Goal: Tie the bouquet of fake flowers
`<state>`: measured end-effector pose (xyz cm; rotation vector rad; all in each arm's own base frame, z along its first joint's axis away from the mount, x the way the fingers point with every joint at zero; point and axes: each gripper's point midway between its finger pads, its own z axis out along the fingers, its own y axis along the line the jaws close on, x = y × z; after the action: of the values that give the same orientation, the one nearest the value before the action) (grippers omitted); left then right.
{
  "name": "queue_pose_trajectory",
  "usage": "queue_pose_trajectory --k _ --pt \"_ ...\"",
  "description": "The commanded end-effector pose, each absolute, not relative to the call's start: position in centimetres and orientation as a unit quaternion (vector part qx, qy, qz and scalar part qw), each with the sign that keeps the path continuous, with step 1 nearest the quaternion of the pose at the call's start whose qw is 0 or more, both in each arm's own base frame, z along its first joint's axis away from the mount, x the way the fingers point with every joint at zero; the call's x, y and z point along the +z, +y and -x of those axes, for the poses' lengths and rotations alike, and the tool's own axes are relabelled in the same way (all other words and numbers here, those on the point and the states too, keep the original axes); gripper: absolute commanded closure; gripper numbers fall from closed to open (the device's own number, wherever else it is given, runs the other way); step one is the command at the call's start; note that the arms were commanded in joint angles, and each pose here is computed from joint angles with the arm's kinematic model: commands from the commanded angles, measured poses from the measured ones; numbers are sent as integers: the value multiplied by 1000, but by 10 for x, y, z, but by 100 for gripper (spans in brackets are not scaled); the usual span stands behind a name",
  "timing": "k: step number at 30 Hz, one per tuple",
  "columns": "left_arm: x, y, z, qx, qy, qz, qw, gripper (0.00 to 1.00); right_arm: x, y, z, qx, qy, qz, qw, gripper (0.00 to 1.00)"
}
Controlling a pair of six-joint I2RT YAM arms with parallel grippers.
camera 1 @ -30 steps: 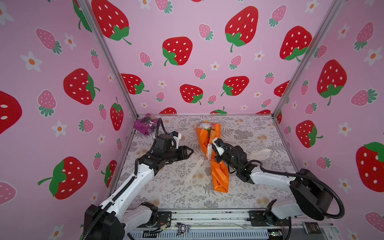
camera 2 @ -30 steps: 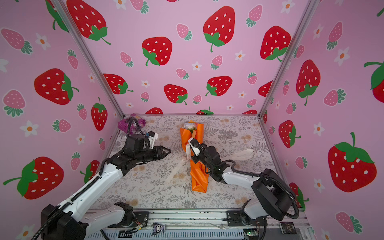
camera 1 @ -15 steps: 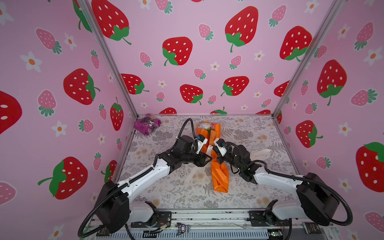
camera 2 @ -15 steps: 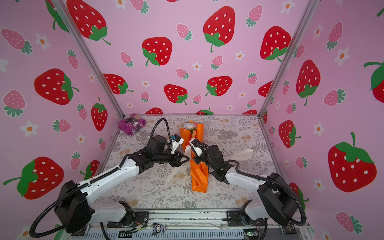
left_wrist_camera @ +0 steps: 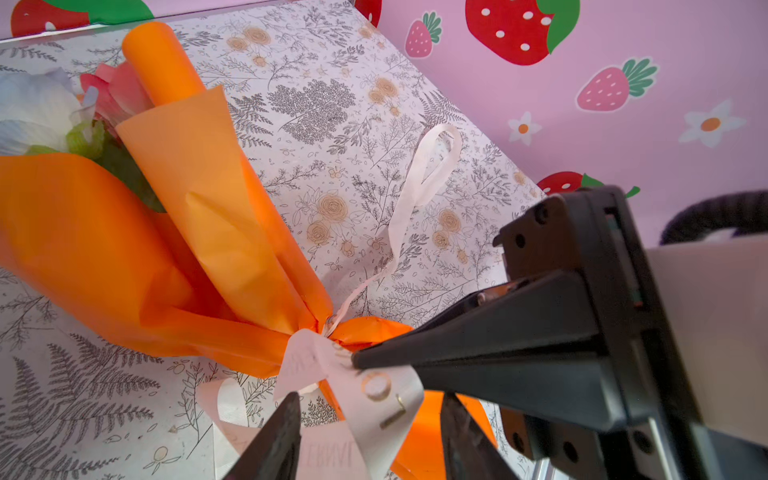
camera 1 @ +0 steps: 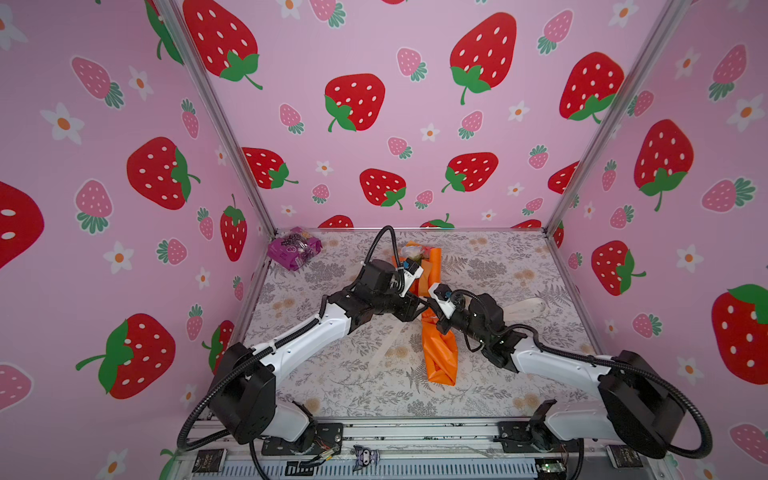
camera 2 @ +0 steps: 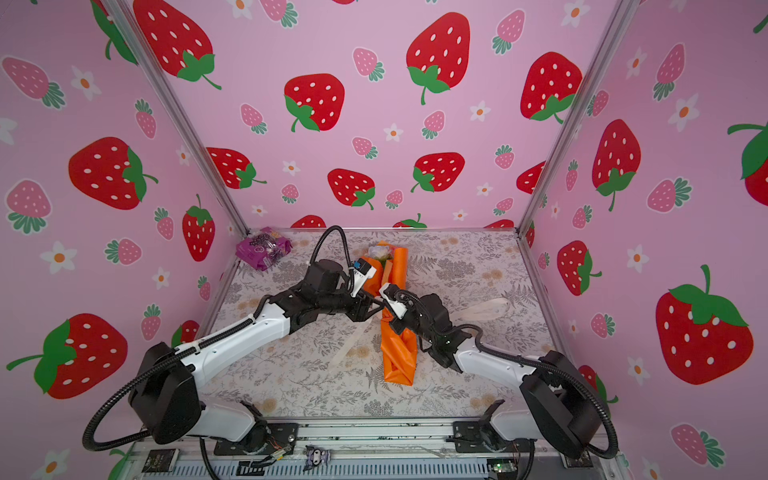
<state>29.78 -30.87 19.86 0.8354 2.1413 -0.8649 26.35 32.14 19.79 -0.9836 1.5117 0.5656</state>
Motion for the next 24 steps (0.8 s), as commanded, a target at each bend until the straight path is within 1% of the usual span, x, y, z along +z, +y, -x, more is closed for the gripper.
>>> queue_pose_trajectory --k 1,6,8,11,13,15,17,18,22,24 --pt "210 -316 -294 -346 805 -347 335 53 208 320 -259 247 630 427 600 98" --pt "202 -320 -290 -354 808 -354 311 67 211 318 -258 249 629 422 603 97" --pt "202 -320 -290 -356 808 -354 308 81 210 317 -258 248 630 421 603 97" --pt "205 -318 -291 -355 809 -349 313 99 205 312 -264 232 648 408 599 95" --pt "207 -315 -292 -355 811 -342 316 100 204 301 -270 213 669 384 600 89" --pt "211 -312 -290 -357 811 -339 317 100 202 288 -276 194 693 353 598 88" --pt "215 -310 -287 -361 810 -335 318 100 197 266 -283 181 728 304 587 75" --pt "217 -310 -285 -365 809 -336 317 100 195 259 -285 183 741 290 578 73" --pt "226 -310 -274 -385 799 -340 313 100 170 208 -298 202 820 162 510 65" --pt "228 -309 -267 -392 796 -345 306 100 150 175 -305 192 855 95 473 65"
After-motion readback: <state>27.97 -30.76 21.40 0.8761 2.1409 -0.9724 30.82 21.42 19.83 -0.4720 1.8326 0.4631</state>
